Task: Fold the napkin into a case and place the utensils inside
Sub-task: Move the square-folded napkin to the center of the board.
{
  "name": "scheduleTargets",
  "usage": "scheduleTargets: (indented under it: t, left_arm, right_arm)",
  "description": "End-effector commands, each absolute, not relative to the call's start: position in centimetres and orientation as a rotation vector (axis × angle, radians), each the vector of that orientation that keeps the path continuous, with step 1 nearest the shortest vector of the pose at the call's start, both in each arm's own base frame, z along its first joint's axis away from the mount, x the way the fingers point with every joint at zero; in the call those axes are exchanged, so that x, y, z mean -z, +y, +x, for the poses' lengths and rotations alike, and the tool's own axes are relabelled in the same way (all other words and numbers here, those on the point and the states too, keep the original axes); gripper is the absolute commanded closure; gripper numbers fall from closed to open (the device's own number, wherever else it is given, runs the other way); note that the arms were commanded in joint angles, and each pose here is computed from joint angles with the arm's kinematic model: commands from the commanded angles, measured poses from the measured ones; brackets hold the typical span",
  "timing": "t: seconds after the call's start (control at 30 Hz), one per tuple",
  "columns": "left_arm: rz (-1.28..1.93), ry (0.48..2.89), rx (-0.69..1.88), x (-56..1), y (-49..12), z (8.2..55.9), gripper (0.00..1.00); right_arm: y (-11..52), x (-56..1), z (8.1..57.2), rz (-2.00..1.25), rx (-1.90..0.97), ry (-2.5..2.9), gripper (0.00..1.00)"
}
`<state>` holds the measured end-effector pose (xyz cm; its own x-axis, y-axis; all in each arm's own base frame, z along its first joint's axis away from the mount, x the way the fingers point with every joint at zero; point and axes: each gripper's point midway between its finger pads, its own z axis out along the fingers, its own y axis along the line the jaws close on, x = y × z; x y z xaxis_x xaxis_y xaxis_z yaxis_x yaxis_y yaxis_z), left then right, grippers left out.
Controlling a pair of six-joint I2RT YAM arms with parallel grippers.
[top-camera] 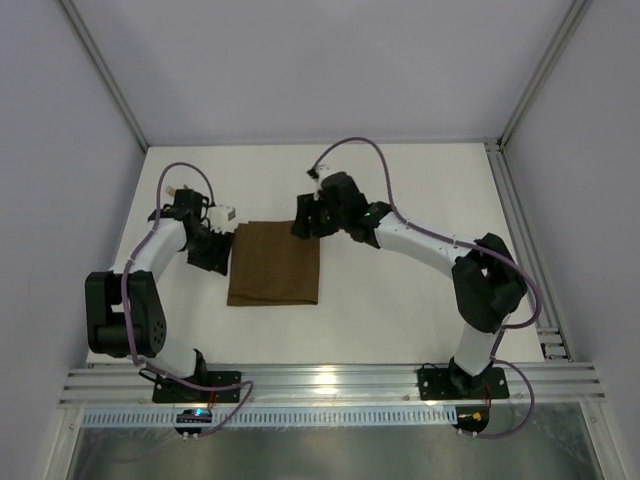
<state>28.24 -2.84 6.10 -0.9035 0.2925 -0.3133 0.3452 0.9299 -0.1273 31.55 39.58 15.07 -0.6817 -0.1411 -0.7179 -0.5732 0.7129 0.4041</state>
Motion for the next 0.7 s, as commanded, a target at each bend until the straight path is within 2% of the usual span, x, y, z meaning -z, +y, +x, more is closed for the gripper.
scheduleTargets:
  t: [0.0, 0.23, 0.47, 0.57, 0.6, 0.63, 0.67]
  left_arm:
    - [0.526, 2.849, 0.274, -6.3, -2.7, 25.6, 0.47]
    - [0.58, 2.923, 0.267, -4.9, -2.9, 23.9, 0.43]
    - [0.715, 2.964, 0.274, -3.6, -3.8, 22.4, 0.43]
    - [0.718, 2.971, 0.266, -3.3, -3.7, 22.6, 0.45]
    - [0.713, 2.964, 0.269, -3.4, -3.8, 22.7, 0.46]
    - [0.705, 2.952, 0.272, -3.6, -3.9, 23.1, 0.46]
    - [0.701, 2.935, 0.283, -4.0, -4.1, 23.3, 0.47]
  right_arm:
    - [34.2, -11.2, 35.3, -0.274, -0.81, 2.374, 0.4]
    - [33.1, -8.0, 39.9, -0.137, -0.915, 2.407, 0.38]
    - [35.1, -5.9, 41.2, -0.082, -1.094, 2.4, 0.4]
    - [35.3, -5.0, 41.3, -0.056, -1.12, 2.406, 0.52]
    - [35.4, -4.9, 41.3, -0.052, -1.12, 2.408, 0.58]
    - [35.2, -4.7, 41.2, -0.044, -1.116, 2.416, 0.68]
    - [35.1, -4.5, 41.2, -0.035, -1.113, 2.42, 0.72]
